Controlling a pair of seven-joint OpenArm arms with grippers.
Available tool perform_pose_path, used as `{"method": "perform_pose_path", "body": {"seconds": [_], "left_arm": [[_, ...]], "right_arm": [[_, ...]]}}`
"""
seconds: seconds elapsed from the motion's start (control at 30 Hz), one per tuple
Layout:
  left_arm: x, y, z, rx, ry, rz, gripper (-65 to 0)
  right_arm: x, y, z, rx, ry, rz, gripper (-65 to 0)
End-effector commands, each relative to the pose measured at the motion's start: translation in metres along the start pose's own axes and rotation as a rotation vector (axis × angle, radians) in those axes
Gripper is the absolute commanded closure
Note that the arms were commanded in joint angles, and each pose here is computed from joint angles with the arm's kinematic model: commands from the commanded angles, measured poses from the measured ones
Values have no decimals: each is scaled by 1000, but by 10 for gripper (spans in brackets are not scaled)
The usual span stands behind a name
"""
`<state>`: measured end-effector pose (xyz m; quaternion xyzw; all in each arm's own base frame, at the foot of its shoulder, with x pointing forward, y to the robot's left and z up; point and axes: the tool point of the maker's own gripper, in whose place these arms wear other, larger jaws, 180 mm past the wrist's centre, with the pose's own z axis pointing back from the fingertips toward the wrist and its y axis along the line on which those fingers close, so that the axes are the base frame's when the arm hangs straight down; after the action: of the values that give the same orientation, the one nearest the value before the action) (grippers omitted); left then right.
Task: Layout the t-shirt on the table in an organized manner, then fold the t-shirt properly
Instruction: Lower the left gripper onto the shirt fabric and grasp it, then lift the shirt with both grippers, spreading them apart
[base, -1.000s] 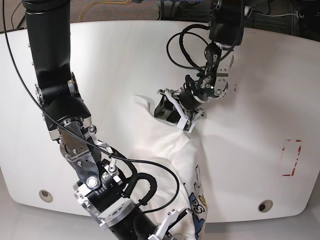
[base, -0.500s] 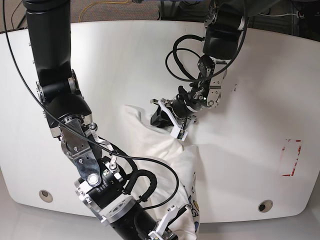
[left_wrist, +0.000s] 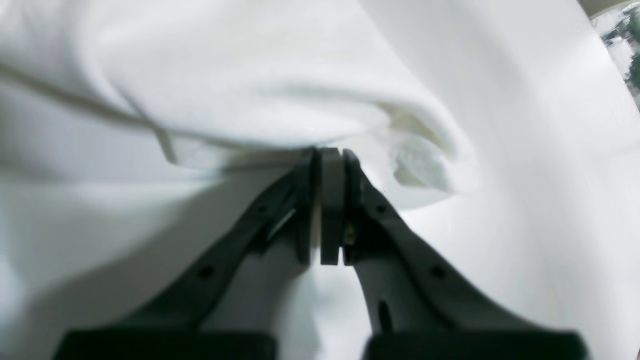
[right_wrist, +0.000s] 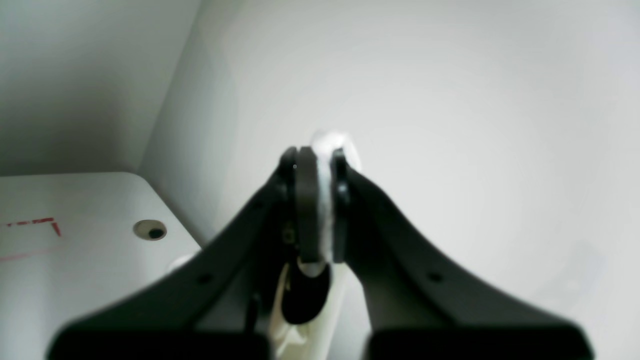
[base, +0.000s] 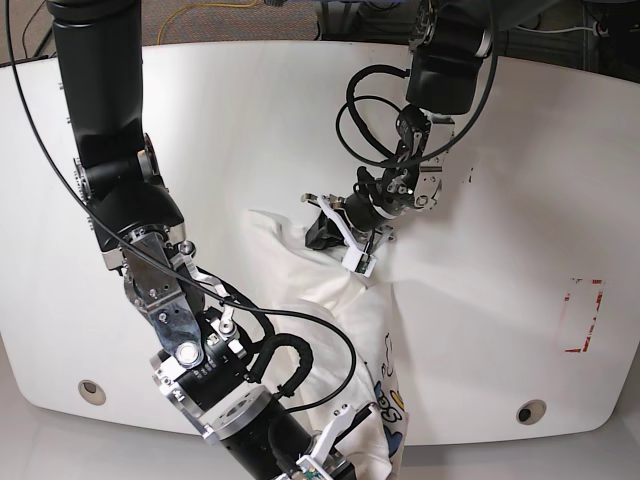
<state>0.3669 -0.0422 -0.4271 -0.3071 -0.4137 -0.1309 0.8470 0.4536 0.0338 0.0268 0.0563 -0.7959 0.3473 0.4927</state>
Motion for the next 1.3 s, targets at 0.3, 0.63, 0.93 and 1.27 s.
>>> {"method": "perform_pose_path", "body": {"seconds": [0.3, 0.63, 0.93, 1.27], "left_arm": [[36, 42, 71, 154, -138, -81, 0], [67, 59, 139, 276, -184, -196, 0], [103, 79, 207, 399, -203, -348, 0], [140, 115, 276, 593, -204, -427, 0]], "right_arm": [[10, -17, 12, -46, -45, 19, 0], [-1, -40, 21, -110, -11, -4, 0], [-6, -63, 28, -167, 14, -8, 0], [0, -76, 29, -190, 8, 10, 0]]}}
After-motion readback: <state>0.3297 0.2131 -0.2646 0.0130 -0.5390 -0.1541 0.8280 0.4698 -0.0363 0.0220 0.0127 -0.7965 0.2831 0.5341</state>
